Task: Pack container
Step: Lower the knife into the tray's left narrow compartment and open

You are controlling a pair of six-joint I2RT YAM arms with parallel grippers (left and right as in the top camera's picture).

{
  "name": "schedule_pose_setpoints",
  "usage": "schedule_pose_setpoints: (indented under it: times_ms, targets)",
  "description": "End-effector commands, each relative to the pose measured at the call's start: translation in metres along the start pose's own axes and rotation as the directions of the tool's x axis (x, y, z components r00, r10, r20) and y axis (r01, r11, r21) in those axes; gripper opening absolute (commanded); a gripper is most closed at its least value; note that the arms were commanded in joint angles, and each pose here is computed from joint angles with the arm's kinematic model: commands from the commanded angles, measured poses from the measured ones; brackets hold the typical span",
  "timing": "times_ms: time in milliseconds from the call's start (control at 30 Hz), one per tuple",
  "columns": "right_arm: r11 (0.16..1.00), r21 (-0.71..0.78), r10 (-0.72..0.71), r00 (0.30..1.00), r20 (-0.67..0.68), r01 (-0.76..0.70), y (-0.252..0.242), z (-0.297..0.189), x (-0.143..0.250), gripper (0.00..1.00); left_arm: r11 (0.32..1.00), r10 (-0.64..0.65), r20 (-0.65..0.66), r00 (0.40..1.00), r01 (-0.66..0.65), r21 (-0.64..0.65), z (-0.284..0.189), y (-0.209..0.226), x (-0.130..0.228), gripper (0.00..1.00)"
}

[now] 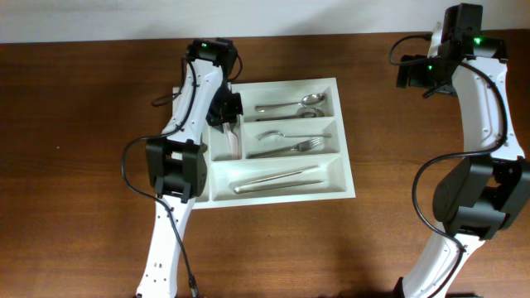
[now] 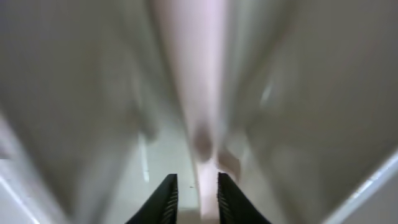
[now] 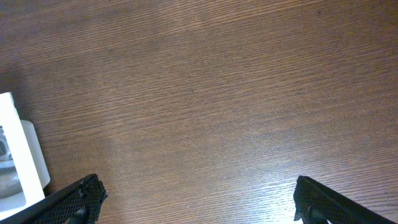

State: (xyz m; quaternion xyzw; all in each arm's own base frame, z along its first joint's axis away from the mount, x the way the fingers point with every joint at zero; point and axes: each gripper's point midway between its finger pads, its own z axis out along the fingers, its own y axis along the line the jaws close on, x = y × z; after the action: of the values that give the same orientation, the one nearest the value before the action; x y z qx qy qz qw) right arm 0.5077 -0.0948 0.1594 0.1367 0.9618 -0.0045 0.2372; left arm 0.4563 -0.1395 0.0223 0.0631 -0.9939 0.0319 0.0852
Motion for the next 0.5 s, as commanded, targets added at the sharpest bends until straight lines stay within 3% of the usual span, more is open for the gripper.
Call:
schedule_pose_setpoints:
  times_ms: [0, 100, 133, 467]
  targets:
    - [1.0, 0.001, 0.01, 1.0, 0.015, -0.01, -0.001, -0.008, -0.003, 0.99, 1.0, -0.007, 0.103, 0.995, 0.006, 0.008, -0.04, 0.011, -0.009, 0.29]
    - [1.0, 0.001, 0.01, 1.0, 0.015, -0.01, -0.001, -0.008, -0.003, 0.99, 1.0, -0.008, 0.157, 0.987, 0.004, 0.029, -0.057, 0.01, -0.014, 0.49]
    - [1.0, 0.001, 0.01, 1.0, 0.015, -0.01, -0.001, -0.008, -0.003, 0.99, 0.999, -0.008, 0.182, 0.983, 0.001, 0.038, -0.064, 0.009, -0.016, 0.5]
    - [1.0, 0.001, 0.01, 1.0, 0.015, -0.01, -0.001, -0.008, -0.003, 0.99, 0.997, -0.009, 0.302, 0.953, -0.017, 0.082, -0.109, 0.005, -0.021, 0.51]
